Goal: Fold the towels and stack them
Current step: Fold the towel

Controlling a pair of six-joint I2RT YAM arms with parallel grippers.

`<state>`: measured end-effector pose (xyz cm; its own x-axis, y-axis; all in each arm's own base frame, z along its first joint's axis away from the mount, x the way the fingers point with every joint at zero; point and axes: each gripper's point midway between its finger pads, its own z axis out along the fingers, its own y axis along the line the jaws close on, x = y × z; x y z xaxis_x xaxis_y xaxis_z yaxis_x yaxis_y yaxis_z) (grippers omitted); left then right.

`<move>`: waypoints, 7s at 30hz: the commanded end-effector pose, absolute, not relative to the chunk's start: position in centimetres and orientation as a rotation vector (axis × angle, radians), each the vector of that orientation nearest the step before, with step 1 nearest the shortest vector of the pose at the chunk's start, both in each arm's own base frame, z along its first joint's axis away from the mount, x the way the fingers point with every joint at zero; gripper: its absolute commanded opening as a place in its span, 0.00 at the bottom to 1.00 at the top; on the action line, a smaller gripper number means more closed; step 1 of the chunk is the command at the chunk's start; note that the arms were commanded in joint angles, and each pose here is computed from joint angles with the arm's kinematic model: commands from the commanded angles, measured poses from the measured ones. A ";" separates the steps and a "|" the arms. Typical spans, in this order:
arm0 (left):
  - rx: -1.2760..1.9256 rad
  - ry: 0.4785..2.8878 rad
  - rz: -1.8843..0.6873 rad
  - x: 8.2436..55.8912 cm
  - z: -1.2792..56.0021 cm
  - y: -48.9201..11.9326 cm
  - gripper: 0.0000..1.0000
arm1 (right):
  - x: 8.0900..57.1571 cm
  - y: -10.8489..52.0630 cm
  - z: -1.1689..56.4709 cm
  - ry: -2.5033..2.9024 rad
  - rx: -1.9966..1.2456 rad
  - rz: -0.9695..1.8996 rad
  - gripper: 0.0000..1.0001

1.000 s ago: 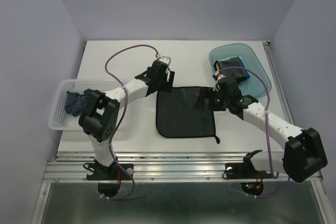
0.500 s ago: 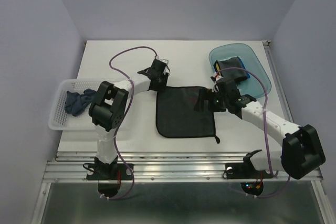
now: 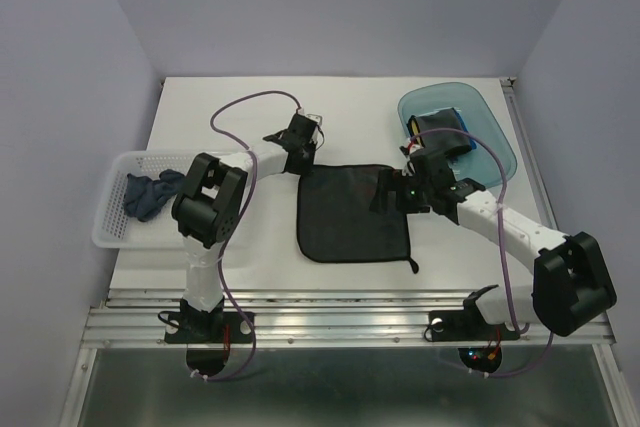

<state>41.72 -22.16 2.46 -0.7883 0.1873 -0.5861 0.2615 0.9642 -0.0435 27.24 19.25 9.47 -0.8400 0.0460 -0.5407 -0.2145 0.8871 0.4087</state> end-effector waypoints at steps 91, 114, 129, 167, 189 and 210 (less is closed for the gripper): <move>0.088 2.230 -0.477 34.1 10.1 -20.8 0.00 | 37.4 19.5 11.7 2.280 -0.421 0.441 0.04; 0.014 2.200 -0.611 25.5 8.9 -20.8 0.00 | 27.9 18.2 9.6 2.365 -0.261 0.605 0.07; 0.012 2.284 -0.631 22.9 5.8 -21.6 0.00 | 27.0 17.1 7.7 2.410 -0.218 0.551 0.08; -0.171 2.282 -0.689 20.5 8.6 -21.0 0.99 | 25.2 17.3 11.3 2.372 -0.027 0.670 1.00; -0.173 2.455 -0.487 21.5 2.6 -21.4 0.49 | 26.3 12.7 2.1 2.618 0.144 0.218 0.55; -0.147 2.477 -0.476 20.5 2.3 -20.6 0.40 | 30.0 13.7 4.9 2.580 0.032 0.189 0.01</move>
